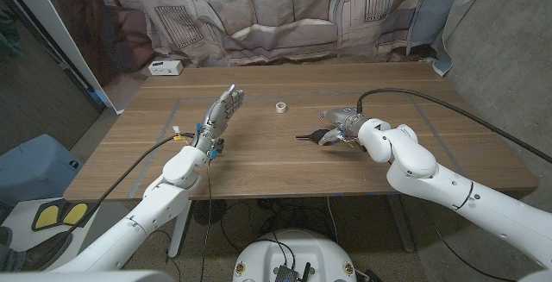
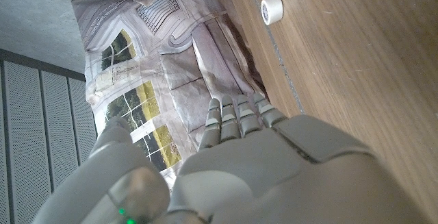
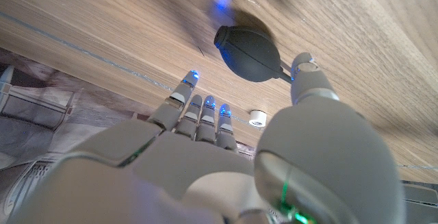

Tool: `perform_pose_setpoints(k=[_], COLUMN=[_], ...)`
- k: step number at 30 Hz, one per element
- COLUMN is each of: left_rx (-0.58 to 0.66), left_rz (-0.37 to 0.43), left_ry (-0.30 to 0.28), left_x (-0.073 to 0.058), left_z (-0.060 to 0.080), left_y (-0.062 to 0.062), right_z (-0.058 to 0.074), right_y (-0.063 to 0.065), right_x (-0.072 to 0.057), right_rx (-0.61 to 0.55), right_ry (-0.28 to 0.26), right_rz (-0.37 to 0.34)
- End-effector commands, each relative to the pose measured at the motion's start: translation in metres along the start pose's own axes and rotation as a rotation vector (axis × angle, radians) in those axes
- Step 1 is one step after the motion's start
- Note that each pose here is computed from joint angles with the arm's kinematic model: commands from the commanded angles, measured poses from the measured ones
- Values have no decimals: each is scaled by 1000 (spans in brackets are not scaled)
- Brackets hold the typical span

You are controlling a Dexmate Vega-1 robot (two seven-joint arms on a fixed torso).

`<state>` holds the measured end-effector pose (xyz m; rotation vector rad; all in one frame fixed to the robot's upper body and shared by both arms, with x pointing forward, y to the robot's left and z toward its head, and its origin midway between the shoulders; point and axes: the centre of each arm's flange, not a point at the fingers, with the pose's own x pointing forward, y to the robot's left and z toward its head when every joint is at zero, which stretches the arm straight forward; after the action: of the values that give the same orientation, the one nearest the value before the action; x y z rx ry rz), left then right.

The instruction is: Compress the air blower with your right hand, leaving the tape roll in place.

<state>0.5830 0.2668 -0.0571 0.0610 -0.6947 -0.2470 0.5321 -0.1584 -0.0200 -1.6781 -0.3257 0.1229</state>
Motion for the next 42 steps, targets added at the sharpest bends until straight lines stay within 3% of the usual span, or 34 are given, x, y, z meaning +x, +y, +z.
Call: perform_pose_setpoints(k=[1,15,42], left_rx=[-8,-16,-21], left_rz=[4,13,21], left_ry=[10,6,18], left_x=[-1,-5,-6], left_z=[-4,-7,-10], left_y=[-1,0,-3], right_z=[-3,-1,0], right_y=[7,11,22], right_x=[8,14,23], right_rx=[10,-4,-1], right_ry=[-7,16,6], right_rz=[23,14,-14])
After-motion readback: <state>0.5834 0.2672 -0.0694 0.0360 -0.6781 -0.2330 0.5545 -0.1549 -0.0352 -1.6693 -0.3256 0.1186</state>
